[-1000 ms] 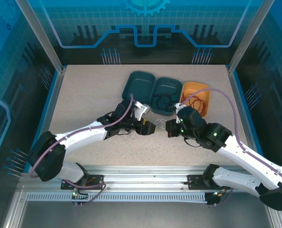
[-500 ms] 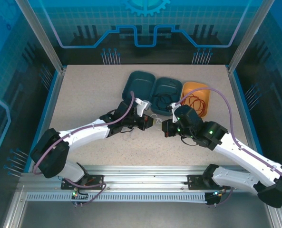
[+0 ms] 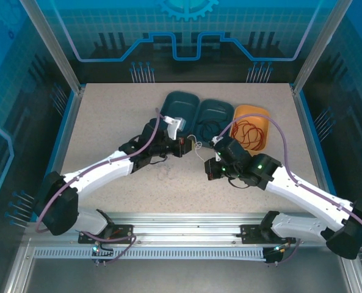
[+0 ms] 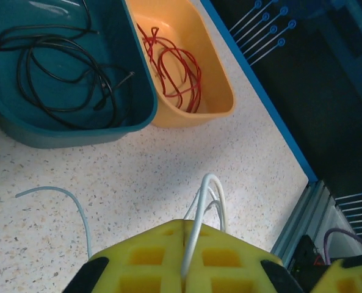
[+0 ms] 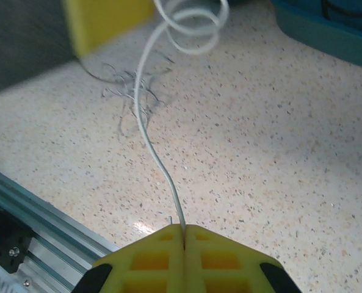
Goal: Untangle the cables
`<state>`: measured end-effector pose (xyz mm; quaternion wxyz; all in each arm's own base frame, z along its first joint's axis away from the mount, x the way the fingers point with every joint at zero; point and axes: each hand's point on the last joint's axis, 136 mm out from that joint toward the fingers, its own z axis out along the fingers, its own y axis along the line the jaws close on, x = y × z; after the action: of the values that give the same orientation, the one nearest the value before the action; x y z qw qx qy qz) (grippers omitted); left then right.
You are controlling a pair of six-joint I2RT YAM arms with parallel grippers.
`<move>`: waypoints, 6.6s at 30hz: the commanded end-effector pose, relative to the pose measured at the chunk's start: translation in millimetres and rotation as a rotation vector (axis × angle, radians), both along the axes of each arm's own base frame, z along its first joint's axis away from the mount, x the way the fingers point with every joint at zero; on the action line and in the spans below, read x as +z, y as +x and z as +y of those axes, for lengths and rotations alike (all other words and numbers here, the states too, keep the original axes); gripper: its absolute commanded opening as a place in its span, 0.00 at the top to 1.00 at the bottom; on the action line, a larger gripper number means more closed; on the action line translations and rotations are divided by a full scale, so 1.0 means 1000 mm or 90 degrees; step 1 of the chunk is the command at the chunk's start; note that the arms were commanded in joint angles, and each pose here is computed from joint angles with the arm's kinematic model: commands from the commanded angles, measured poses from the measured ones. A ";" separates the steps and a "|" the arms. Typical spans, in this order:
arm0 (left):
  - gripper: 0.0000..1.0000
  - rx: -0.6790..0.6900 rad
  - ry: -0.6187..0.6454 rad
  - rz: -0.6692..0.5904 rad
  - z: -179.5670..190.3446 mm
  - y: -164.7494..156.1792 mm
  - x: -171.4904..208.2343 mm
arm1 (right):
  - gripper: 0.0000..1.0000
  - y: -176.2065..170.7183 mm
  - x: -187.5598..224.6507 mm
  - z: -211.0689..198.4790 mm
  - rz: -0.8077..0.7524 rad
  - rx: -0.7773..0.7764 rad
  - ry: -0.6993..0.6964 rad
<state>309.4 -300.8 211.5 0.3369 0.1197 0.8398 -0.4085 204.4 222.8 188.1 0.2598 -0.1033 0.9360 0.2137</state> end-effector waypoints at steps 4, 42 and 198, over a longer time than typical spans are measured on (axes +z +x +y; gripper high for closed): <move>1.00 0.056 -0.026 -0.037 0.025 0.009 0.036 | 1.00 -0.009 -0.024 -0.033 0.053 -0.055 -0.087; 1.00 0.189 -0.040 -0.049 0.077 0.068 0.071 | 0.00 0.021 0.006 -0.061 -0.038 -0.124 0.003; 0.95 0.410 0.034 0.421 0.163 -0.028 -0.161 | 0.91 0.122 -0.138 0.146 0.125 -0.016 -0.219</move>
<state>286.4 -149.1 51.9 0.1518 -0.2717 0.9024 -0.2979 327.2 383.8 32.3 0.1328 -0.1285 0.9804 0.0680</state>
